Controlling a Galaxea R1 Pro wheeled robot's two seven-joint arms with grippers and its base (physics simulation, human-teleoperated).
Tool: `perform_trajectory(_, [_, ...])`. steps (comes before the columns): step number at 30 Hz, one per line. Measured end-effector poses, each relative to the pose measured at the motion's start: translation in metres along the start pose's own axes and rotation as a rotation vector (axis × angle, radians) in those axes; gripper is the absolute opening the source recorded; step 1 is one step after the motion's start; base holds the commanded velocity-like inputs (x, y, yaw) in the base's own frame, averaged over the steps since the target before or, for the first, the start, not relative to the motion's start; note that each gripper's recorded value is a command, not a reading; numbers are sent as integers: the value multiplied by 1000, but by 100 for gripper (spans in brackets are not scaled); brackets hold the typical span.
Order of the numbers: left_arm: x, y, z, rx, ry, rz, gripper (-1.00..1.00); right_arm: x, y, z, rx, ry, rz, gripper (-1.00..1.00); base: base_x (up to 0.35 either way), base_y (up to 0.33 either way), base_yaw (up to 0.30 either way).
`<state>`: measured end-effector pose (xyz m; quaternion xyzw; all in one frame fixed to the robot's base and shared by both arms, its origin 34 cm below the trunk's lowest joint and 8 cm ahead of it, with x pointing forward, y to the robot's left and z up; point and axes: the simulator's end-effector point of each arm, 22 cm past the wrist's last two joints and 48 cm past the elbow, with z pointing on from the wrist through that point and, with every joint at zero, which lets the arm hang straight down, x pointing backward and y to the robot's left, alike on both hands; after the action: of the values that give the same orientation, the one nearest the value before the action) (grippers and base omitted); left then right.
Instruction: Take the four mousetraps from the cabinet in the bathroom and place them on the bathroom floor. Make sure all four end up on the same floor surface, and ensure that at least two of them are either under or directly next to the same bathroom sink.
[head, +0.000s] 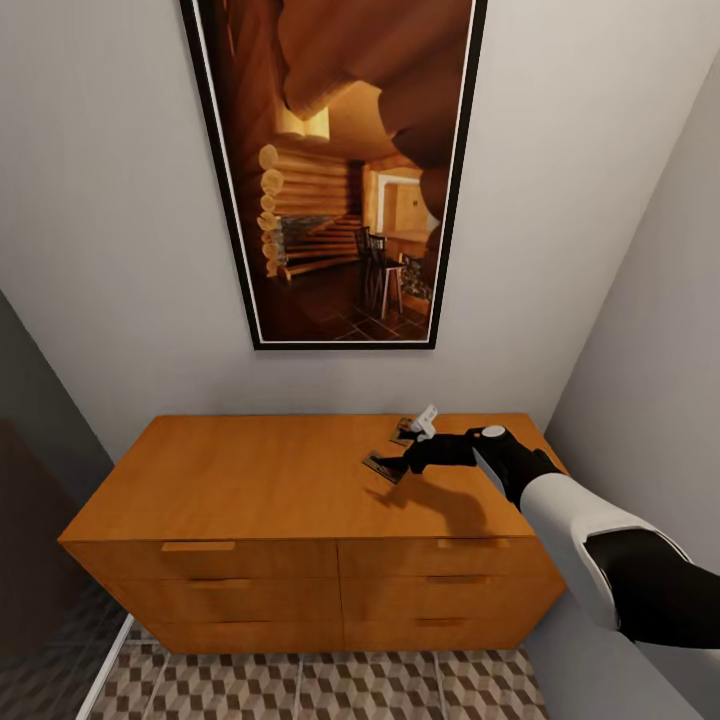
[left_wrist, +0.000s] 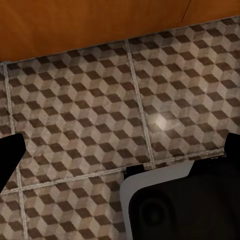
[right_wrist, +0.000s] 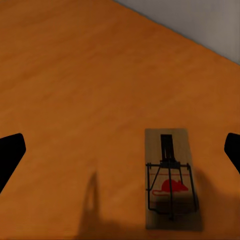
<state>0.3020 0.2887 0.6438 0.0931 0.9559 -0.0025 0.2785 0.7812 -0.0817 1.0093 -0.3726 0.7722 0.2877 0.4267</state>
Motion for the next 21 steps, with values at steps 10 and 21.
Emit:
perform_trajectory(10, [2,0,0,1,4,0,100,6,-3,-1,4,8,8,100,0,0,0])
perform_trajectory(21, [12,0,-3,2,26,0,100,19,-6,2,2,21,25,100,0,0,0])
